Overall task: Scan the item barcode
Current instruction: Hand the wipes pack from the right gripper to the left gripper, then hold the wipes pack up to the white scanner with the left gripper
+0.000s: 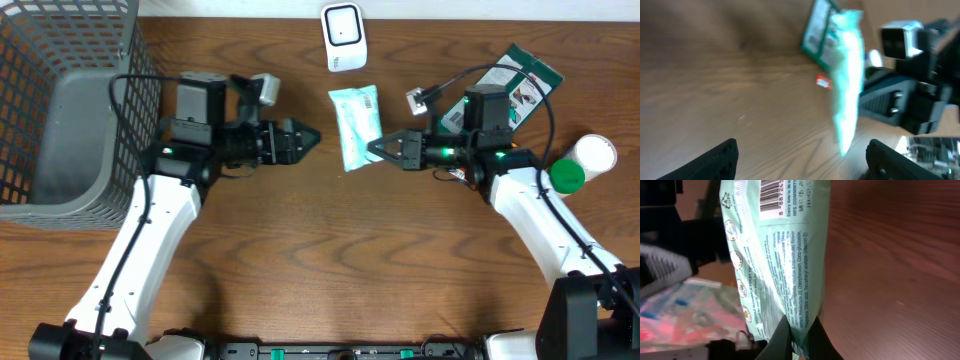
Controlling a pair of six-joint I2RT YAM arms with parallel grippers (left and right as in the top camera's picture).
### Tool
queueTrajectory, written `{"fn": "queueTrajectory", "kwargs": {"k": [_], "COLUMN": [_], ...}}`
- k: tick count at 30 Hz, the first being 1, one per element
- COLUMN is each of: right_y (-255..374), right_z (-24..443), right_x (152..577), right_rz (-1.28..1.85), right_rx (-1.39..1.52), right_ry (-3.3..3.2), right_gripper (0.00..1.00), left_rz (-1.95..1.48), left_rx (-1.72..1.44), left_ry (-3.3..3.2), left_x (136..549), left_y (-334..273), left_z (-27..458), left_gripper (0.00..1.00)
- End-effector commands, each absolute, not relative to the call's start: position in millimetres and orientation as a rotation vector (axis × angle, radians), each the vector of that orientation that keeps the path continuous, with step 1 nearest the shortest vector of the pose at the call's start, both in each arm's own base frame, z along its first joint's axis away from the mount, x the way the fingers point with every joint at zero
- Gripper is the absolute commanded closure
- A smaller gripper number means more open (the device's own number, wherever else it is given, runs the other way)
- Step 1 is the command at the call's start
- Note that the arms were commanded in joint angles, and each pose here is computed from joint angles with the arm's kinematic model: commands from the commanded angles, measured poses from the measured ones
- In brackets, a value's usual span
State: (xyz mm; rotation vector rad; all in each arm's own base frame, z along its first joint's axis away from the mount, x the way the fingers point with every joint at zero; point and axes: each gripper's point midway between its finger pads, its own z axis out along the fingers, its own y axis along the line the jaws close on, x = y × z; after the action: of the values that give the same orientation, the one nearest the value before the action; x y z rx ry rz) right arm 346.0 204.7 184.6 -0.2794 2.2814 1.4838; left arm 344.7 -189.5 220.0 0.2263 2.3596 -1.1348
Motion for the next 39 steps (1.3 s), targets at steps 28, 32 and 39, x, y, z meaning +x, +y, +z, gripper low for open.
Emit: {"fn": "queueTrajectory", "kwargs": {"k": [28,32,39], "right_y": [267,265,250], "right_z": [234,236,235], "right_x": [342,347,354], "right_rz": [1.656,1.632,1.601], "right_rx": [-0.264,-0.257,-0.287], "right_ry": [2.169,2.150,2.124], "right_gripper": [0.99,0.99,0.28], "left_rz": [-1.059,-1.059,-1.037], "left_rx": [0.278,0.276,0.297], "left_ry": [2.217,2.224,2.225], "left_x": [360,359,359], "left_y": [-225,-224,-223], "left_z": [242,241,241], "left_gripper": [0.66,0.90,0.93]}}
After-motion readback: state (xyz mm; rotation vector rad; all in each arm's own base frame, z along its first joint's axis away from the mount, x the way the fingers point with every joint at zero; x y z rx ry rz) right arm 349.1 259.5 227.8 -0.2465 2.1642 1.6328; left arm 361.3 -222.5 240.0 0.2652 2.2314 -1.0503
